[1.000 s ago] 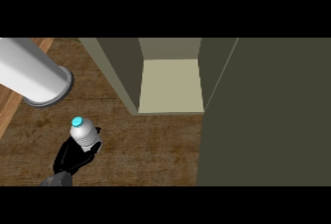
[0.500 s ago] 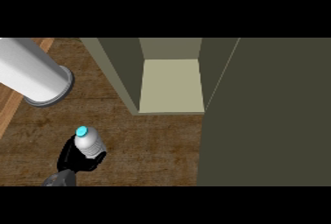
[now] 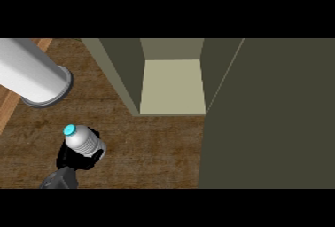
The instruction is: Pick up the bottled water, place it into the cabinet and close the cabinet
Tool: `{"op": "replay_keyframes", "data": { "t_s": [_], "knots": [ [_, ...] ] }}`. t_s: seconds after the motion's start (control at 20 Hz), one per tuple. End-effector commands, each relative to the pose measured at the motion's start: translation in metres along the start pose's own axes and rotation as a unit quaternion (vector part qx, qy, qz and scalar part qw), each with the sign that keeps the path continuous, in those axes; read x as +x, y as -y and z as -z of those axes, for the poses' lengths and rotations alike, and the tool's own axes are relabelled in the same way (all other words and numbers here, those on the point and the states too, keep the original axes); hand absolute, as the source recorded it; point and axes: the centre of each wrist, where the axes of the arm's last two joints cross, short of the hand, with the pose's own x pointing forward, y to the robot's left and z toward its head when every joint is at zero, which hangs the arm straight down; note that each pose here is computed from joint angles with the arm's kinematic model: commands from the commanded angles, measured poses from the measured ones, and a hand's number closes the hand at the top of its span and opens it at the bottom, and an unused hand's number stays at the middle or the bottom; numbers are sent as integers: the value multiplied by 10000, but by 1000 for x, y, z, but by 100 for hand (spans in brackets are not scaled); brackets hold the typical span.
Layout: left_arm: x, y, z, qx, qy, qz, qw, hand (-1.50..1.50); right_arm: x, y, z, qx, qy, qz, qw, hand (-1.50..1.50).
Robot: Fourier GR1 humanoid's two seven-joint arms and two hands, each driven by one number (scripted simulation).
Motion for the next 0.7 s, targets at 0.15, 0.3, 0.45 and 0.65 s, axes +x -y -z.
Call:
{"op": "replay_keyframes", "data": {
  "t_s": [0.15, 0.3, 0.45, 0.65],
  "knots": [
    [-7, 15, 4, -318, 230, -606, 9974, 150, -12, -10, -8, -20, -41, -67, 10000, -150],
    [6, 14, 5, -359, 259, -655, 9969, 150, -9, 10, -2, 40, -28, -105, 9999, -150],
    [5, 28, 5, -455, 197, -673, 9965, 150, 15, -10, -3, 6, 70, 37, 10000, -150],
    [26, 42, 22, -588, 76, -474, 9971, 150, -10, -1, 4, 80, 7, 94, 9999, -150]
  ]
}}
